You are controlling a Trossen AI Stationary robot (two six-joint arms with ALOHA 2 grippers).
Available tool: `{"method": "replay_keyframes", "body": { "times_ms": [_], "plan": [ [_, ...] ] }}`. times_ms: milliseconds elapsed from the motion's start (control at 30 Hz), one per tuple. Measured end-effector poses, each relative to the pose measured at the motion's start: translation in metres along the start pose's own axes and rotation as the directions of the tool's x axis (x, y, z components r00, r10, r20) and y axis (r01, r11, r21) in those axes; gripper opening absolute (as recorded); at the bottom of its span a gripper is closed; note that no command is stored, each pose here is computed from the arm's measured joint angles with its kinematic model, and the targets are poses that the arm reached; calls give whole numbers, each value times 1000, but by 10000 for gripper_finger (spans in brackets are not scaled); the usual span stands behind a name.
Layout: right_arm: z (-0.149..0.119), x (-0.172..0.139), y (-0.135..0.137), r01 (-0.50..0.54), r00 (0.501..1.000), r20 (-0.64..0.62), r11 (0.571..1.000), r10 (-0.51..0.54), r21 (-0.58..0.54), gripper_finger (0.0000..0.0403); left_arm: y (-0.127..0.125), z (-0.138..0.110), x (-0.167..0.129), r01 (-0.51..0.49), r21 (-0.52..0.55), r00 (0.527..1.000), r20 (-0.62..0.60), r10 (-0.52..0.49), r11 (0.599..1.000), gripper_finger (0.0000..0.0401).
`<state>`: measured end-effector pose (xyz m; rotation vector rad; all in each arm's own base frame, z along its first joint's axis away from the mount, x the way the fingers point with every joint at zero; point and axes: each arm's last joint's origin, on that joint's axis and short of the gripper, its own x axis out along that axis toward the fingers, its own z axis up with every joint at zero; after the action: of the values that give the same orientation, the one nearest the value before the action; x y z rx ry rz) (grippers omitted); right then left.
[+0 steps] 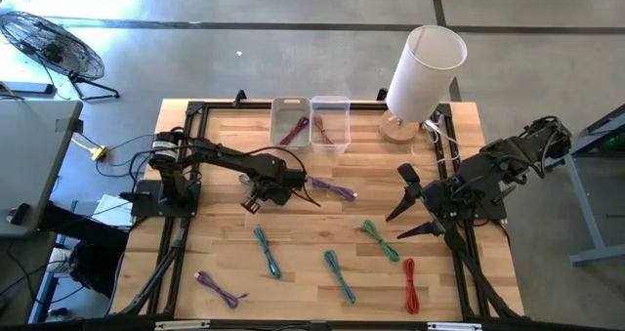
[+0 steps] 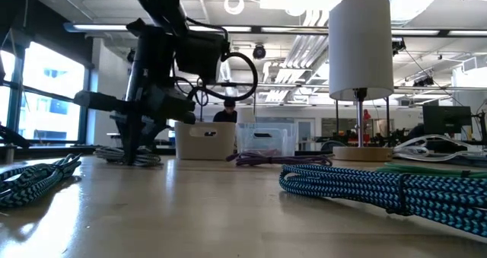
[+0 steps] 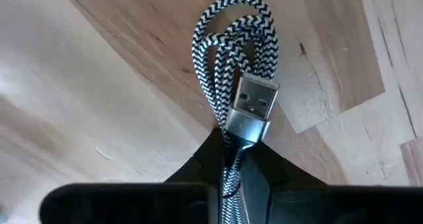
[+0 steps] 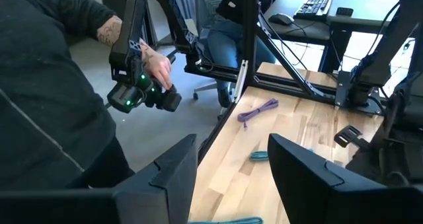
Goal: Pick & Place USB Port
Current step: Put the black and white USB cable into the gray bin
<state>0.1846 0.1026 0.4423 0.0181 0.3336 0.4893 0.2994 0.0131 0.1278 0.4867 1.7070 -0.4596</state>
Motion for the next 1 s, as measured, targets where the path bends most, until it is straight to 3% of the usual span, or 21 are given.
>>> {"method": "replay_keyframes", "body": {
  "times_ms": [233,433,600,667,767,900,1000],
  "plan": [
    [0,0,0,0,1000,0,1000,0,0,174,-1,1,-23,36,-59,997,-61,-39,998,22],
    [0,0,1,-47,999,-5,999,47,1,159,-5,-6,-83,-23,-67,982,-189,10,998,20],
    [0,0,3,-86,996,-9,996,86,-2,142,-4,-12,-148,-144,-156,989,-61,136,977,20],
    [0,0,3,-86,996,-9,996,86,-12,137,-2,-14,-176,-217,-215,973,32,229,952,20],
    [0,0,2,-85,996,-8,996,85,-33,134,1,-25,-217,-293,-323,918,169,359,900,20],
    [0,0,2,-77,997,-5,995,77,-55,134,5,-50,-269,-330,-504,758,363,542,798,20],
    [0,0,2,-77,997,-4,995,77,-59,135,10,-72,-294,-326,-641,621,410,669,695,20]
  ]
}}
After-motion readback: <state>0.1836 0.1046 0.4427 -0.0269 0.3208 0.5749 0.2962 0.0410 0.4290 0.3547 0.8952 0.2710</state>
